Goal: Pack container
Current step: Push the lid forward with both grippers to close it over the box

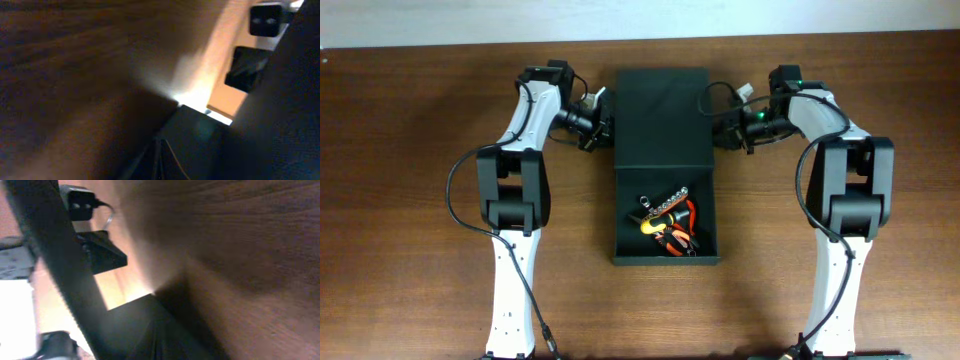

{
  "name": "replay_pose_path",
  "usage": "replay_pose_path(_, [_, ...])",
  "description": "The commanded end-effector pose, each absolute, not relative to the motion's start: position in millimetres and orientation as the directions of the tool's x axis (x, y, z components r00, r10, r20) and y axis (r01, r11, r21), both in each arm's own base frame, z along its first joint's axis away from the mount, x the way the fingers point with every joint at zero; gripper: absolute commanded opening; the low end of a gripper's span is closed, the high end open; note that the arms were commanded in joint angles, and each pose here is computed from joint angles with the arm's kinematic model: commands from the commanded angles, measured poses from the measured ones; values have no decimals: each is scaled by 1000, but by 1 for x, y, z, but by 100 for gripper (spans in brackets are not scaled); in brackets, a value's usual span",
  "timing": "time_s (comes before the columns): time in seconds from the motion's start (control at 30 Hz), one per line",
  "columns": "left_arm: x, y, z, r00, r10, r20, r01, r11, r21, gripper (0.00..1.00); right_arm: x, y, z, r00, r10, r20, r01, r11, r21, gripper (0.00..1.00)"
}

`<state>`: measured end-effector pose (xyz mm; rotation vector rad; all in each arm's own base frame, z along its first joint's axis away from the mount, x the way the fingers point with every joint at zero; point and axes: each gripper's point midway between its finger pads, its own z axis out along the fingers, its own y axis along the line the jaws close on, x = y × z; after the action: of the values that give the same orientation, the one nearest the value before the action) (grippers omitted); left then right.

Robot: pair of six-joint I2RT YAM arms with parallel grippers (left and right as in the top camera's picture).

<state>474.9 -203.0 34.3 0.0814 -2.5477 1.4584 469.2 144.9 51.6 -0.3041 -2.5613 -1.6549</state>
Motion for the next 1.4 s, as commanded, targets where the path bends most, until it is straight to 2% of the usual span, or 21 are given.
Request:
replay_pose_path(0.0, [478,-204,53,-984,77,163,-118,407,-906,2,469,151,71,-977,97,190,209,265,941,4])
replay_pose_path(0.27, [468,-201,97,-986,141,88,-28,379,-925,2,474,157,103,-983,66,169,177,152,972,4])
replay_pose_path(0.53, [471,-202,143,-990,143,-1,54,368,-928,2,473,157,138,-977,62,203,210,150,966,4])
replay_pose_path(0.83, [466,-201,185,-987,139,-79,125,363,-923,2,453,152,186,-987,72,145,159,289,944,4])
replay_pose_path(1.07, [459,-202,220,-983,130,-129,168,361,-917,2,428,152,225,-996,43,78,87,301,950,4])
replay_pose_path(1.37, [441,-211,263,-975,134,-178,215,356,-909,2,397,151,246,-999,-8,47,41,338,940,4])
